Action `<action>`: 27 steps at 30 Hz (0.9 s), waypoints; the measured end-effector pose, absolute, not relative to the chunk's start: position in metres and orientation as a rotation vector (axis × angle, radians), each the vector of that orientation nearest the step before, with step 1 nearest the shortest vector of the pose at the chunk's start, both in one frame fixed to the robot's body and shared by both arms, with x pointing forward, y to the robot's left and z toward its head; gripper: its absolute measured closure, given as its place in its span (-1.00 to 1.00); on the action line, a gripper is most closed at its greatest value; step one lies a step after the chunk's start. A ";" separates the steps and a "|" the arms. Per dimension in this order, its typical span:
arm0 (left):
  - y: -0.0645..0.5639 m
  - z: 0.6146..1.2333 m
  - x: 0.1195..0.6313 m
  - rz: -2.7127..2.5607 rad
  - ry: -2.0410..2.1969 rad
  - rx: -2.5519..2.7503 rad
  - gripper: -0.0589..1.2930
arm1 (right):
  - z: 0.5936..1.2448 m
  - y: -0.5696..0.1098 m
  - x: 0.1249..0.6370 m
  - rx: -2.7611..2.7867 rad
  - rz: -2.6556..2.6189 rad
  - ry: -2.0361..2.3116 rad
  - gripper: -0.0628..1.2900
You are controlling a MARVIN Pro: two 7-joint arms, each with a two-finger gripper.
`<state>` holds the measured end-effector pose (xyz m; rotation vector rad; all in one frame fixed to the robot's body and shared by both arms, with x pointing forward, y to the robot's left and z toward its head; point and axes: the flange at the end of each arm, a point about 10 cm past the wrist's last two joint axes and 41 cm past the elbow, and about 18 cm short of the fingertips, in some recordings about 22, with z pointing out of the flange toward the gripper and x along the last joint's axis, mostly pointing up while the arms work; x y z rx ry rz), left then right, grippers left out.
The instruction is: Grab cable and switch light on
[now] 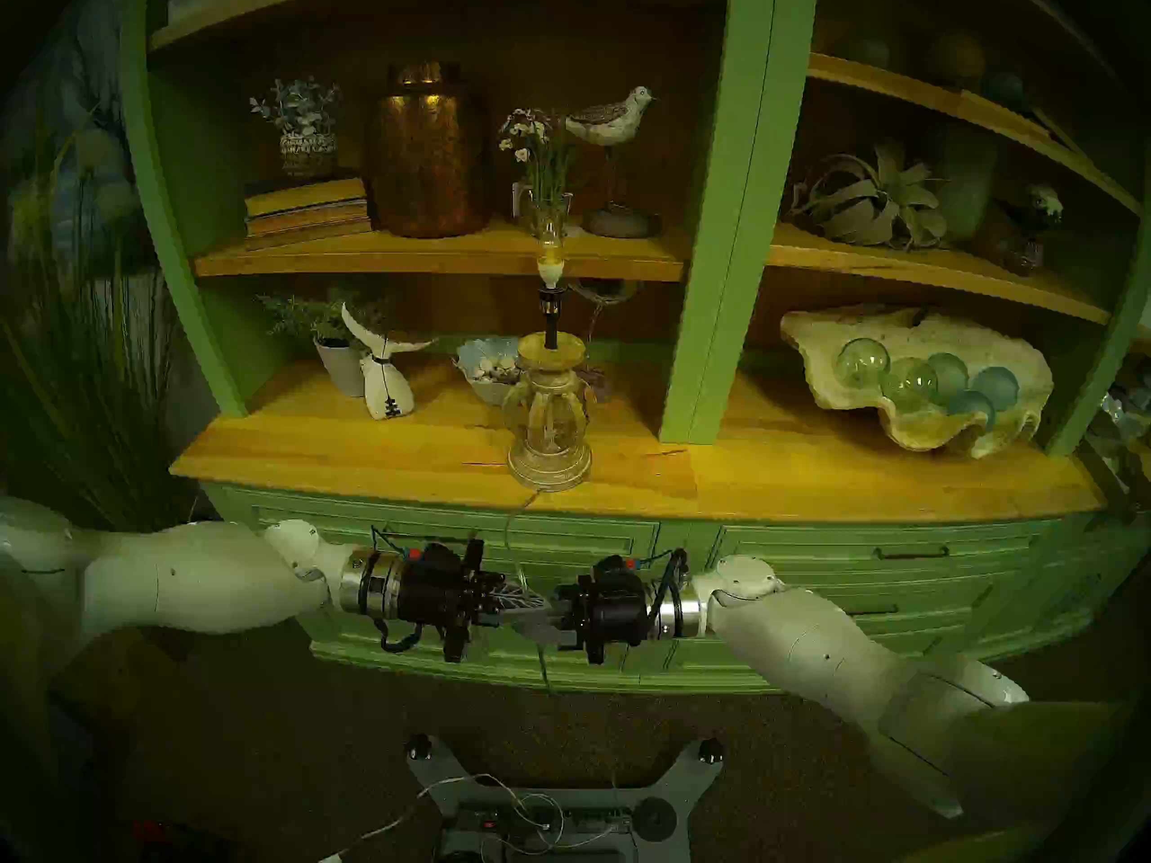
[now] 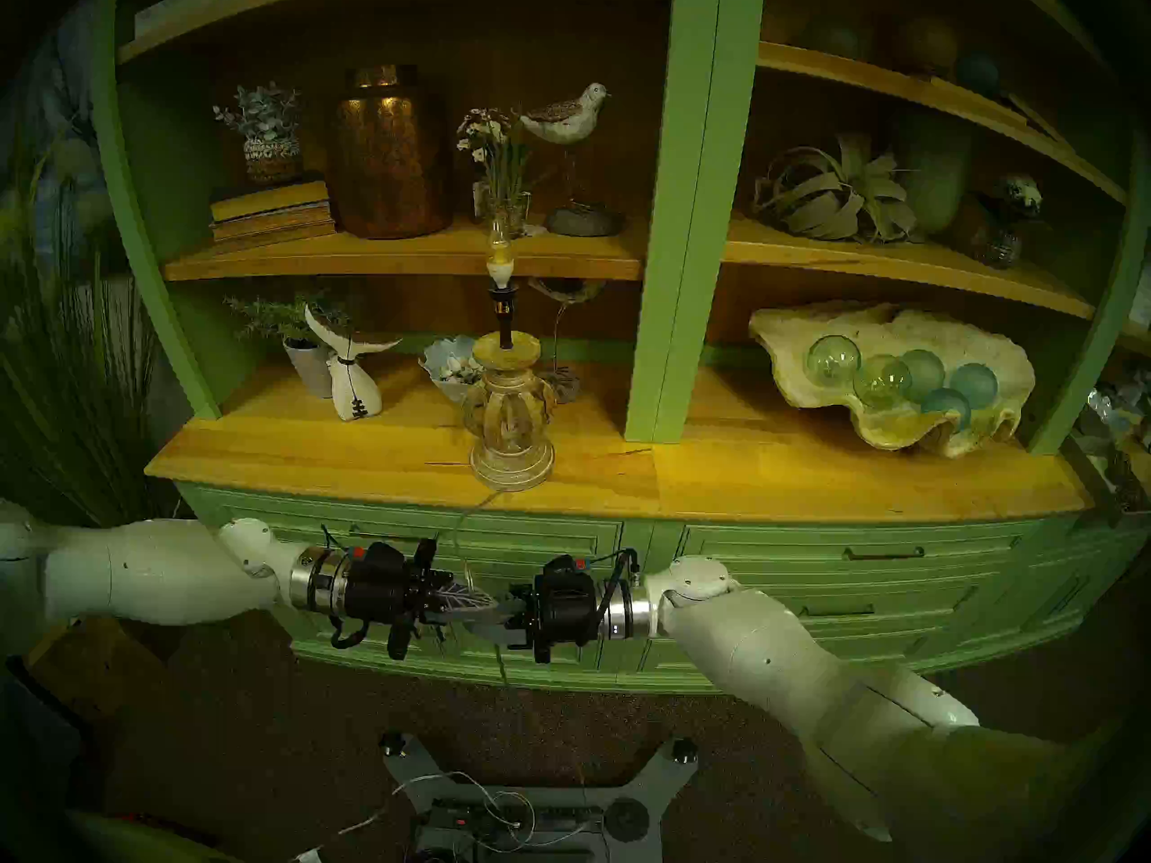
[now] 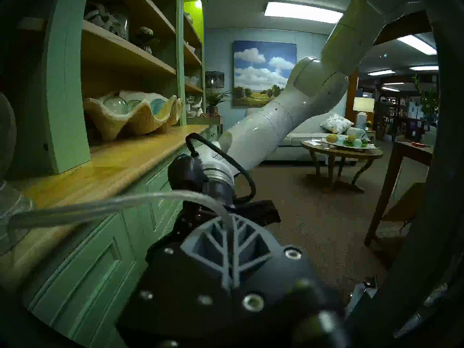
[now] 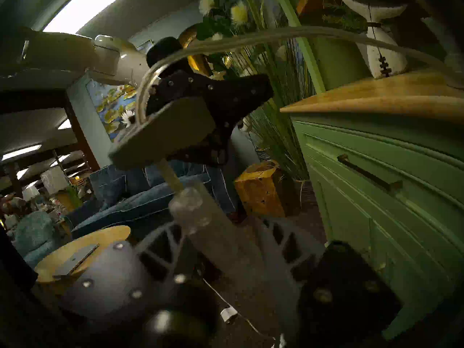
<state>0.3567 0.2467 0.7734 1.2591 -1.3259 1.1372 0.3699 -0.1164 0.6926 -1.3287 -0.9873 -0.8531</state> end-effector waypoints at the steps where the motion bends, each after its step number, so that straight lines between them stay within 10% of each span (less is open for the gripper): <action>1: 0.247 0.774 0.357 1.139 -1.326 1.260 0.94 | 0.693 -0.116 0.370 -1.321 -0.853 -0.992 -0.32; 3: 0.247 0.774 0.358 1.141 -1.327 1.261 0.94 | 0.693 -0.115 0.370 -1.312 -0.852 -0.998 0.19; 10: 0.248 0.775 0.359 1.146 -1.327 1.260 0.94 | 0.693 -0.115 0.369 -1.288 -0.854 -1.010 0.84; 17: 0.246 0.773 0.355 1.136 -1.327 1.259 0.94 | 0.696 -0.119 0.372 -1.281 -0.886 -0.998 0.86; 19: 0.246 0.772 0.355 1.135 -1.327 1.259 0.94 | 0.696 -0.123 0.372 -1.283 -0.894 -0.995 0.79; 20: 0.246 0.772 0.355 1.134 -1.328 1.259 0.94 | 0.696 -0.124 0.373 -1.285 -0.897 -0.993 0.38; 21: 0.246 0.772 0.355 1.134 -1.328 1.259 0.94 | 0.696 -0.130 0.373 -1.291 -0.904 -0.988 -0.80; 27: 0.245 0.773 0.355 1.136 -1.330 1.257 0.94 | 0.690 -0.167 0.364 -1.332 -0.926 -0.964 -0.94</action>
